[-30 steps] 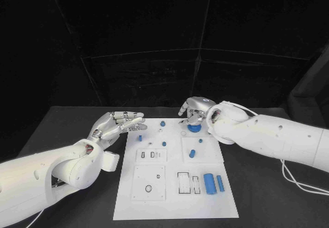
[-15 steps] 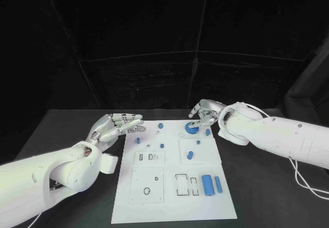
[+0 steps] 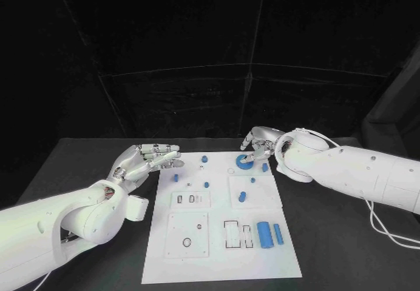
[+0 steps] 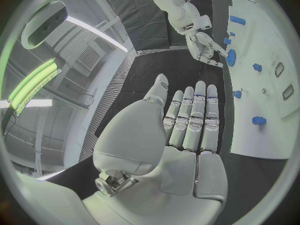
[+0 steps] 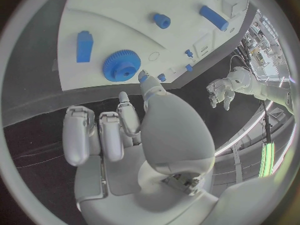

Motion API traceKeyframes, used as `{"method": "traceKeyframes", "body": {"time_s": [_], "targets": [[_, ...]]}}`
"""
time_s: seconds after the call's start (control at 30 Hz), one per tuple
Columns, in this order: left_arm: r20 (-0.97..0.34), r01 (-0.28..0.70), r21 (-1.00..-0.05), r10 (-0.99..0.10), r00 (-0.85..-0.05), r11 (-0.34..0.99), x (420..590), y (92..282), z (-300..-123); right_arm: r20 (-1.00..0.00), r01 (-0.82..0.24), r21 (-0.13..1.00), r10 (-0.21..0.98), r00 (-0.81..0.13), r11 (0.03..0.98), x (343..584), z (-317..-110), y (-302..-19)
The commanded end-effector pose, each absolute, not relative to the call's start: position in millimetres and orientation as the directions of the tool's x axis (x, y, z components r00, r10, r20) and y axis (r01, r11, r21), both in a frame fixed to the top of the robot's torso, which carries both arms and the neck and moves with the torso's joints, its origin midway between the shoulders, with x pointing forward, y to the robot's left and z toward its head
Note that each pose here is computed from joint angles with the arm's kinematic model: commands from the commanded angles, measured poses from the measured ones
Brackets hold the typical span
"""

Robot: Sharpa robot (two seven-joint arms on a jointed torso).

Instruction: Assemble the parts on the task board

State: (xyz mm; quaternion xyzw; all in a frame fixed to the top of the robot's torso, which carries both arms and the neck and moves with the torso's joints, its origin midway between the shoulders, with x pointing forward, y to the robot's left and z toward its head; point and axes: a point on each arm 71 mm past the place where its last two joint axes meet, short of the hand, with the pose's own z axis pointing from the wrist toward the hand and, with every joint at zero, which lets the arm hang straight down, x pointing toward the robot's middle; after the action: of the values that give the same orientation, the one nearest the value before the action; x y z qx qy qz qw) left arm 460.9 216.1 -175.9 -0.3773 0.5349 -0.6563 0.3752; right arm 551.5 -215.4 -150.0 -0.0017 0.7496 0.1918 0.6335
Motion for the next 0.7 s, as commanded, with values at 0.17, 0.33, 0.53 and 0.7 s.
{"method": "traceKeyframes", "body": {"time_s": [0.17,0.33,0.53,0.7], "targets": [[0.096,0.093,-0.984,-0.889,-0.448,-0.154,461.0,214.8,-174.7,-0.958,-0.240,0.224,0.168,-0.233,0.945,552.8,-154.4,-215.0],[0.096,0.093,-0.984,-0.889,-0.448,-0.153,461.2,215.0,-174.8,-0.956,-0.237,0.216,0.155,-0.250,0.947,552.5,-156.8,-216.0],[0.096,0.092,-0.984,-0.890,-0.447,-0.152,461.3,215.5,-175.0,-0.955,-0.239,0.210,0.146,-0.260,0.948,551.3,-158.0,-217.4],[0.095,0.091,-0.984,-0.890,-0.447,-0.151,461.5,215.7,-175.1,-0.955,-0.239,0.209,0.145,-0.261,0.948,551.1,-158.4,-217.9]]}}
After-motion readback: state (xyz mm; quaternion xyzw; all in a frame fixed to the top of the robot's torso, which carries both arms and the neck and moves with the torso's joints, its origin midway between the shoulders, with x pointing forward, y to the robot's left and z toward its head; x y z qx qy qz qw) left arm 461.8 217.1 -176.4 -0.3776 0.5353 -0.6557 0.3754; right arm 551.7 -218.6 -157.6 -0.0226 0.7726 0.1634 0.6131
